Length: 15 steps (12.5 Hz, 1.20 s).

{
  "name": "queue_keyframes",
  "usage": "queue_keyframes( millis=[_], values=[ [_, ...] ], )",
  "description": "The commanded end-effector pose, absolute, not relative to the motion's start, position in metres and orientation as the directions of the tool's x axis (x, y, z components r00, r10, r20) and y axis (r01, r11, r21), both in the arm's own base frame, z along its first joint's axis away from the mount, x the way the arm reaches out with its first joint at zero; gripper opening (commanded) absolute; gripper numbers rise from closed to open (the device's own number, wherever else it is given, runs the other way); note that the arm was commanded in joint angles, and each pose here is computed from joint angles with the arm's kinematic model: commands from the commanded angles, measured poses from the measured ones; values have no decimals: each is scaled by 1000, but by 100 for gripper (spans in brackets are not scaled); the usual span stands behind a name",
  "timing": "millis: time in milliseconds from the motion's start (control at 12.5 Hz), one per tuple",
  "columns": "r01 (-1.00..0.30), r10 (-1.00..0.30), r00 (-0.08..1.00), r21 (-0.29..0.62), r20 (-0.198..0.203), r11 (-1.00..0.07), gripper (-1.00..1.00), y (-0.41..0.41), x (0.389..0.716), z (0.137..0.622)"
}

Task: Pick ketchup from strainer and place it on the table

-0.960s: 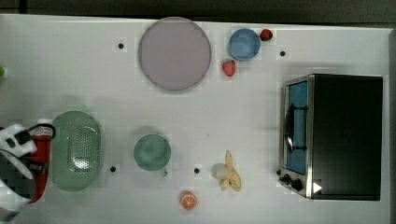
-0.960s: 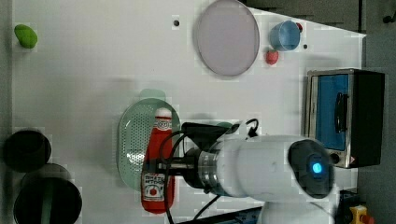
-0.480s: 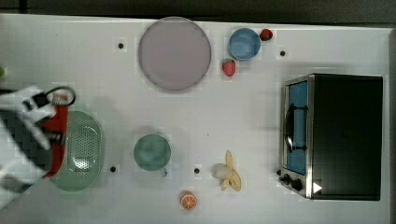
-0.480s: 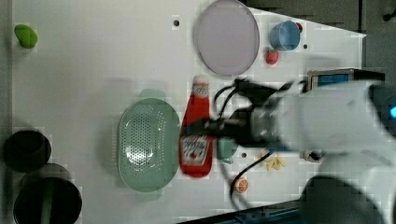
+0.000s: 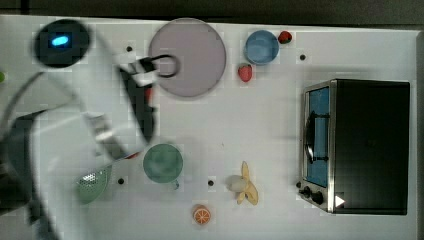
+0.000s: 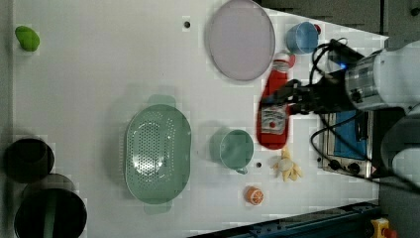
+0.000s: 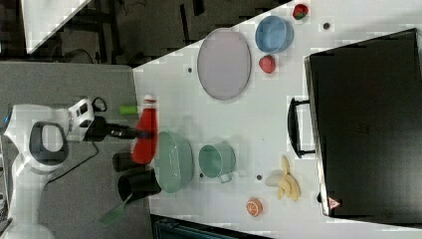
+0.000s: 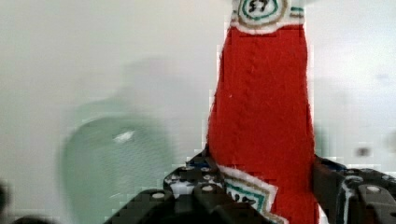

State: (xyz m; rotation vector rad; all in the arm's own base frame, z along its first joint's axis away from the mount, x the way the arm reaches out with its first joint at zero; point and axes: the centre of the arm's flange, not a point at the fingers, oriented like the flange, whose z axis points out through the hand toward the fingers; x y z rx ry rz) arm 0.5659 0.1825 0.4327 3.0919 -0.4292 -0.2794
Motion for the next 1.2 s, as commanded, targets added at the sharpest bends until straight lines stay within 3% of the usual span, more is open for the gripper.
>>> queue_keyframes(
  millis=[80,240,560,1040,1200],
  values=[
    [-190,-197,971,65,-134,-980,13,118,580,454],
    [-124,-132,981,65,-141,-990,13,83,586,450],
    [-127,-137,972,64,-189,-990,13,23,580,408],
    [-191,-192,967,22,-169,-981,13,-24,540,292],
    [-205,-202,969,-7,-141,-979,13,-28,528,265]
  ],
)
